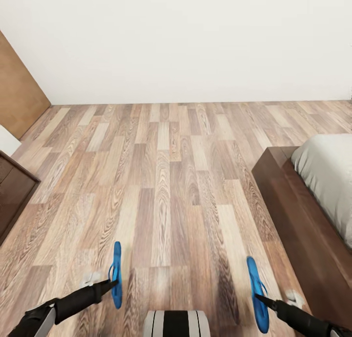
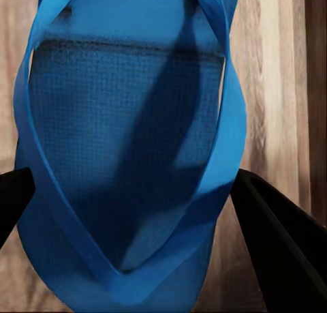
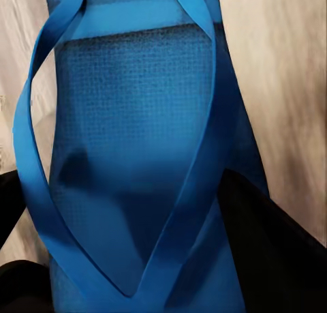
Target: In the bedroom, move the book from the bed onto either nightstand, and place the two sandals side by side next to the bed.
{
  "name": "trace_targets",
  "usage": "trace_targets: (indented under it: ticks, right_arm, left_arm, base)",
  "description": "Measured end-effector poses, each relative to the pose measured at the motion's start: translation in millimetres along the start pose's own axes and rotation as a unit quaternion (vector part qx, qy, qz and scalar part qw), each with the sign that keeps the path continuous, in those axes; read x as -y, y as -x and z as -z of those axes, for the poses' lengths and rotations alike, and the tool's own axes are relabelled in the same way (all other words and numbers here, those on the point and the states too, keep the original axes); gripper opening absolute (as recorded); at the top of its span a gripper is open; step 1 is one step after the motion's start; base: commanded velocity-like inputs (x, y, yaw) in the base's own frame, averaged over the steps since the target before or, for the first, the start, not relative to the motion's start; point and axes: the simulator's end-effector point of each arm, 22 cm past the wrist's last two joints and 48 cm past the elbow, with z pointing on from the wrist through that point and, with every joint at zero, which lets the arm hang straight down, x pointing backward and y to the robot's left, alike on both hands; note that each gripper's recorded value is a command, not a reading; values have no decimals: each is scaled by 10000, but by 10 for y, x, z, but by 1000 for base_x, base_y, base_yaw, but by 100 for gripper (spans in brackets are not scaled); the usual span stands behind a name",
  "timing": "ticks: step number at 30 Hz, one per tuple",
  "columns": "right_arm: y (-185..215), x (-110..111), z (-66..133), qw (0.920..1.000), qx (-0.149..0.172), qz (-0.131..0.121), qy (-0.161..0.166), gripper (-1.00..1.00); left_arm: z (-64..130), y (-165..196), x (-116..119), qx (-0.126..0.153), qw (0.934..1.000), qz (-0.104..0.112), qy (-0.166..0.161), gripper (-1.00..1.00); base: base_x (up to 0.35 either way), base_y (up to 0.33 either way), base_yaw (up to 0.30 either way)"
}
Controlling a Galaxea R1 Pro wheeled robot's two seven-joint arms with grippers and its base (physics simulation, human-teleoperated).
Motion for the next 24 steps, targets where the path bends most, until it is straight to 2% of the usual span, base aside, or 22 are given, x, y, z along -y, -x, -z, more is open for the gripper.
trace_targets:
  ticks: [3,5,7,9,11,24]
  right_arm:
    - [-110,-32,75,9998,55,-16,182,-100]
    - [-117,-60,100,9997,85,-6,243,-100]
    - [-94,-93,103,9994,167,92,279,-100]
    - [-26,-118,104,9984,348,335,283,-100]
    - [27,-144,112,9974,456,477,294,-100]
    - [206,-305,185,9945,683,686,398,-100]
  left_arm:
    - [85,-142,18,-112,9997,149,-153,-100]
    - [97,-173,42,-112,9996,169,-194,-100]
    - [100,-161,70,-75,9996,128,-224,-100]
    - [91,-153,106,-54,9996,94,-249,-100]
    - [75,-138,153,-25,9996,75,-285,-100]
    - [108,43,331,152,9990,-99,-399,-100]
  base:
    - [0,0,0]
    - [0,0,0]
    - [0,0,0]
    - [0,0,0]
    - [0,0,0]
    - [0,0,0]
